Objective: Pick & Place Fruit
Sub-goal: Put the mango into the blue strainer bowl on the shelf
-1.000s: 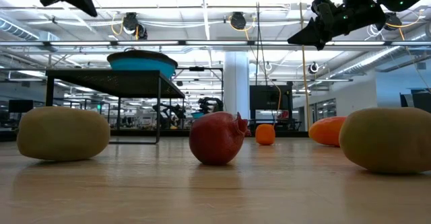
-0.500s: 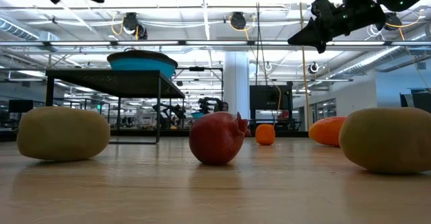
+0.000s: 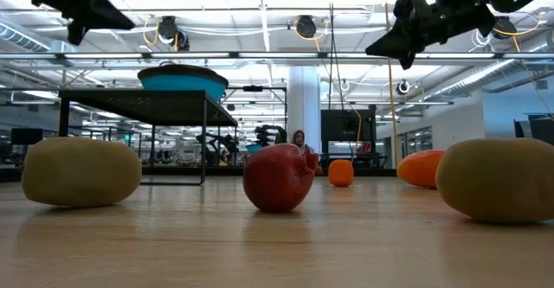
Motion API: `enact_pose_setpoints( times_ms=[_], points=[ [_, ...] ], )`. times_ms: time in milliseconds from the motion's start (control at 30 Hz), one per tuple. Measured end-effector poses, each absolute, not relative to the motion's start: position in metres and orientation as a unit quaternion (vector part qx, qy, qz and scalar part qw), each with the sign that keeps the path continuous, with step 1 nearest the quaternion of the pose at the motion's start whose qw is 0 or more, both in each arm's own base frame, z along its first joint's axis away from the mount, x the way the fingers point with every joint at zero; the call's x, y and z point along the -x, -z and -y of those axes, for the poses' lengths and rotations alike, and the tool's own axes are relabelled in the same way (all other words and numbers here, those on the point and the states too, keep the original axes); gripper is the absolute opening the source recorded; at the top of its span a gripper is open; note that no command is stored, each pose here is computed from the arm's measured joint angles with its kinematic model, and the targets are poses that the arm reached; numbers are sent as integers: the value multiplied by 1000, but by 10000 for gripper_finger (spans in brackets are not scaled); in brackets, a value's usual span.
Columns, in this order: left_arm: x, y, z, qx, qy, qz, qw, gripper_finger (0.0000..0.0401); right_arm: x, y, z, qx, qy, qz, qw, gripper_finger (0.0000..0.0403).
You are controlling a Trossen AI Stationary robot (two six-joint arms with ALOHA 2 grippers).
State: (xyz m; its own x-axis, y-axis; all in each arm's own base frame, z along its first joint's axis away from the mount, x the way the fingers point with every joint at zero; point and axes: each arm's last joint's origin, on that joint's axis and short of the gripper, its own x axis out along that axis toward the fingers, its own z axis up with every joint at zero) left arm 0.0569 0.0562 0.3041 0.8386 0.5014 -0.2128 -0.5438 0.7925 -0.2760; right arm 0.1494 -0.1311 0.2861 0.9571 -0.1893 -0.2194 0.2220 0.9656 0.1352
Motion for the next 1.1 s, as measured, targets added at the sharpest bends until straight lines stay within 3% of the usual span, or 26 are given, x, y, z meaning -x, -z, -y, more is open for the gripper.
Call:
enact_pose_setpoints(
  times_ms=[300, 600, 833, 1100],
  points=[
    [-37, -281, -33, 134, -299, -14, 945, 4, -169, -290, 106, -72, 86, -125, 986, 0],
    [-29, -257, -25, 149, -318, -41, 936, 8, -175, -324, 72, -53, 94, -236, 966, 0],
    [-29, -260, -25, 136, -322, -32, 936, 3, -183, -347, 46, -37, 70, -325, 942, 1],
    [-29, -260, -25, 135, -322, -33, 937, 16, -208, -346, 24, 28, 14, -427, 904, 63]
  ],
)
